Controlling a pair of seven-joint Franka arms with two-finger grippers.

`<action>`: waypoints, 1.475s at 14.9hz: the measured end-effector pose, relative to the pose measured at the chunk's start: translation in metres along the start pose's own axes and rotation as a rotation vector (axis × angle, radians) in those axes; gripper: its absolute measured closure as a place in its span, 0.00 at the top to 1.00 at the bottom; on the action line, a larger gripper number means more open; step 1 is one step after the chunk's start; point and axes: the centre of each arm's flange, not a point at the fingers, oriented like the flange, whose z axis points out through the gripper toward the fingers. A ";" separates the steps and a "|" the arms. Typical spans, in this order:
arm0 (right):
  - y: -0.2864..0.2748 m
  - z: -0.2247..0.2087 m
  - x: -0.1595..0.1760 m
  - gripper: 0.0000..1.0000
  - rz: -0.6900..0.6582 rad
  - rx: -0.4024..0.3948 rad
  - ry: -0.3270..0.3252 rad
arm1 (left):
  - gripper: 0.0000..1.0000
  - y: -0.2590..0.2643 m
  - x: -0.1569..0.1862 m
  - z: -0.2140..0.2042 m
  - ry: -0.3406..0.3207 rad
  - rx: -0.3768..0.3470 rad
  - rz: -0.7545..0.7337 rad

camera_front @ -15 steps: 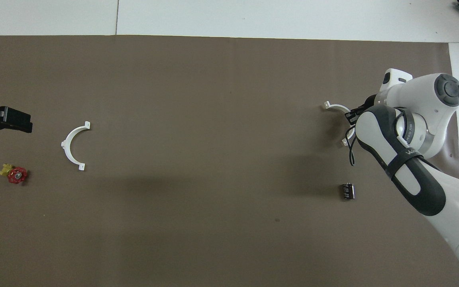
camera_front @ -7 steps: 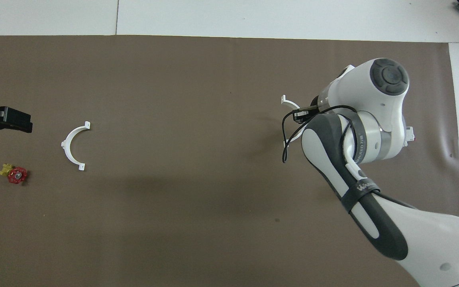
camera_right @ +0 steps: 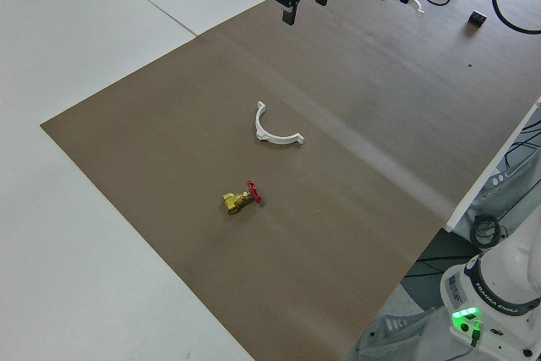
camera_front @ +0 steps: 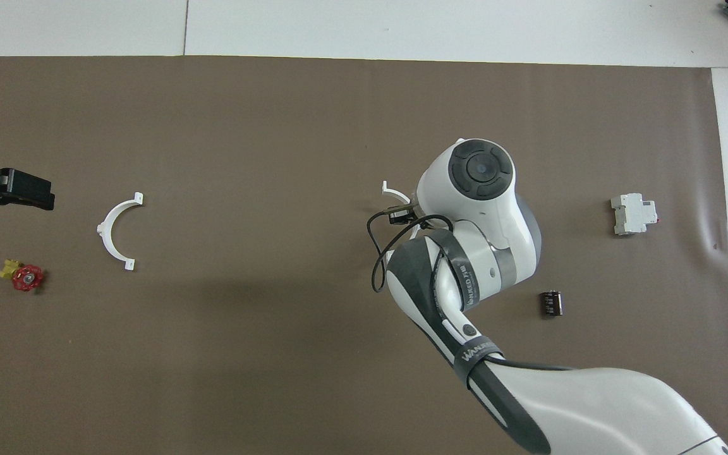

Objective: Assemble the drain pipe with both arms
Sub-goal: 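Carry the half-ring with the right gripper to the table center and release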

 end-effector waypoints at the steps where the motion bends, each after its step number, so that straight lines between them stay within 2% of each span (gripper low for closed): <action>1: -0.012 0.006 -0.003 0.21 0.006 0.001 0.005 | 1.00 0.000 0.000 0.000 0.000 0.000 0.000; 7: -0.038 0.029 -0.009 0.21 0.067 0.002 0.021 | 1.00 0.000 0.000 0.000 0.000 -0.001 -0.001; 15: -0.058 0.046 -0.017 0.21 0.043 0.004 0.033 | 1.00 0.000 0.000 0.000 0.001 -0.001 -0.001; 22: -0.058 0.059 -0.020 0.21 0.076 0.003 0.037 | 1.00 0.000 0.000 0.000 0.001 -0.001 -0.001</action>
